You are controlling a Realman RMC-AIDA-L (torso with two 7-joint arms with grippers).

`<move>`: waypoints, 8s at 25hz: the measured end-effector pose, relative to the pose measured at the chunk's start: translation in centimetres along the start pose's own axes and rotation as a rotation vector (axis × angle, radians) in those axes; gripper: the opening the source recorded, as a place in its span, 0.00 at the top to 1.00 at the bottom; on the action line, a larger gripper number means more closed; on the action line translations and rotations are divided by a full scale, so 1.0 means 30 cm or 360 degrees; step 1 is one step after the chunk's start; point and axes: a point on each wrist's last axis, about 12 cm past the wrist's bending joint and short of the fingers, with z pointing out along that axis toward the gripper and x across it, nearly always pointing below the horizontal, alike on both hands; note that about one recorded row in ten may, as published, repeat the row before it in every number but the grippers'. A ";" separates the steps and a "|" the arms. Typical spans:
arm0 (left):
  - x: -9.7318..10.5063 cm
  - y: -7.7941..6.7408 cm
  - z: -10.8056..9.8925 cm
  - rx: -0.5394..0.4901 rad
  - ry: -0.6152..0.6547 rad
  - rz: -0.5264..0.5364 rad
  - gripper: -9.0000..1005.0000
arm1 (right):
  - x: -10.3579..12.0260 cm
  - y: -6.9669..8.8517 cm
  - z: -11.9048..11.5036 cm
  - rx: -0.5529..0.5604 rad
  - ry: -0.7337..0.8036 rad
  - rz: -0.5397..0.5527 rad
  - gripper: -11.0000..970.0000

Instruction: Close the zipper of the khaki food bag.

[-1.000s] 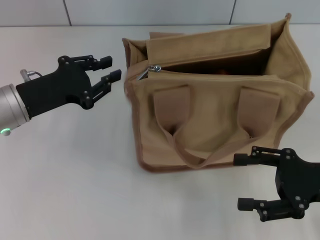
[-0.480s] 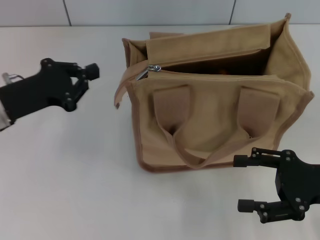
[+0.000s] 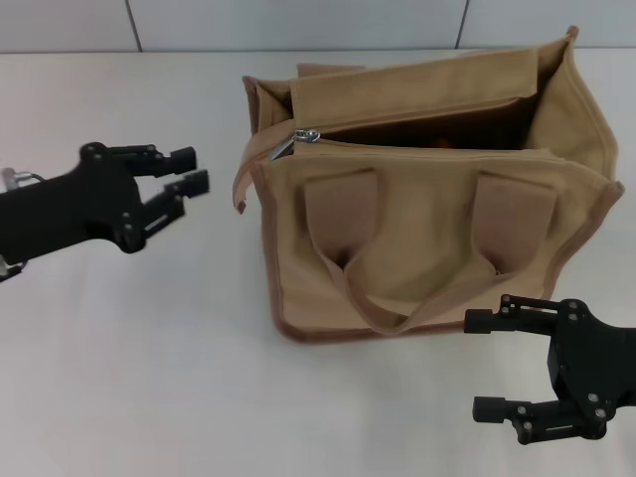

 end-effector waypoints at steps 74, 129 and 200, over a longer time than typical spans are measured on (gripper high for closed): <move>-0.118 -0.032 0.176 0.0158 -0.0451 0.0228 0.96 | -0.505 -0.282 0.100 -0.0193 -0.0059 0.0558 0.24; -0.161 -0.028 0.284 0.0130 -0.0658 0.0090 0.96 | -0.628 -0.380 0.392 0.0081 0.0540 0.0856 0.66; -0.113 0.011 0.196 -0.0220 -0.0738 -0.0023 0.96 | -0.436 -0.148 -0.098 0.0003 -0.0223 0.0274 0.59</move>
